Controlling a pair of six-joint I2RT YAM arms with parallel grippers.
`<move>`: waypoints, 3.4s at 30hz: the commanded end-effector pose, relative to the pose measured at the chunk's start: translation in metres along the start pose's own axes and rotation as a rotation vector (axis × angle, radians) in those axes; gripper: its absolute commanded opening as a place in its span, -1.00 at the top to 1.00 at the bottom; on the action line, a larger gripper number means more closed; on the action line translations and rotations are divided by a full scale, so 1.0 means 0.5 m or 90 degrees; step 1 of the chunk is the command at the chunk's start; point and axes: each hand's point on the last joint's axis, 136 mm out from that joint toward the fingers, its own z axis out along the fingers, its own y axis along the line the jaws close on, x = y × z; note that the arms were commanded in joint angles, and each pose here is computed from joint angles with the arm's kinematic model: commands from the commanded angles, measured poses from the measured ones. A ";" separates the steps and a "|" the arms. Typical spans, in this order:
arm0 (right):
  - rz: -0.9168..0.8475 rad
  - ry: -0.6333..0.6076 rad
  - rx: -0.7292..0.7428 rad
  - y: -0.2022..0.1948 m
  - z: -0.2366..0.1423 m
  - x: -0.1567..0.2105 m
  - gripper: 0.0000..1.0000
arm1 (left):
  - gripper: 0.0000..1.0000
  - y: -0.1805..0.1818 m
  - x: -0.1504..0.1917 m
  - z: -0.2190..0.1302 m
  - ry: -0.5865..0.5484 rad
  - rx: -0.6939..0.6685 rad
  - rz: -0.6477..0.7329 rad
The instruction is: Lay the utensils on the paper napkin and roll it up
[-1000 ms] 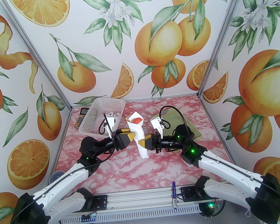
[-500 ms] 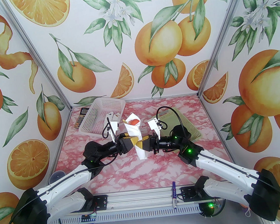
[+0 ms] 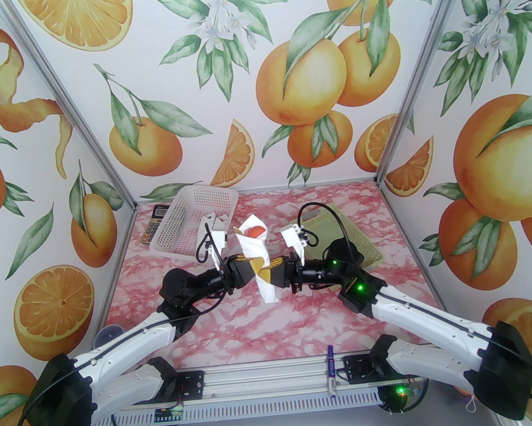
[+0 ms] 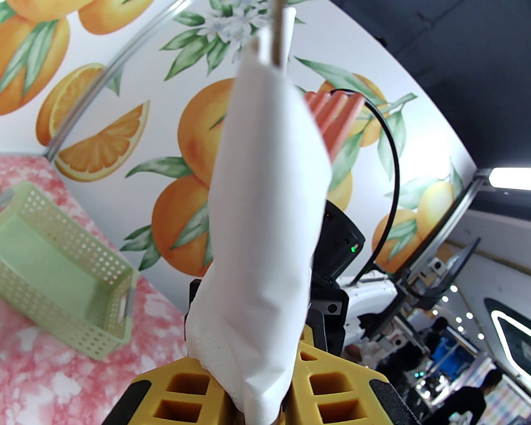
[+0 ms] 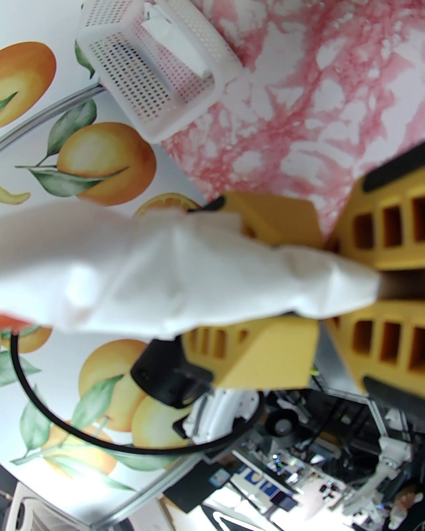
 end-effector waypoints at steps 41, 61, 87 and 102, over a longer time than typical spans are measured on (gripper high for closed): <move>-0.035 0.044 0.211 -0.096 -0.131 0.072 -0.15 | 1.00 0.263 -0.314 -0.272 0.170 -0.365 0.038; 0.014 0.045 0.214 -0.158 -0.162 0.107 -0.15 | 1.00 0.642 -0.364 -0.429 0.322 -0.687 0.039; 0.072 0.055 0.254 -0.228 -0.164 0.126 -0.15 | 1.00 0.863 -0.240 -0.494 0.428 -0.796 -0.114; 0.087 0.056 0.244 -0.239 -0.159 0.133 -0.10 | 0.68 0.871 -0.201 -0.505 0.454 -0.792 -0.153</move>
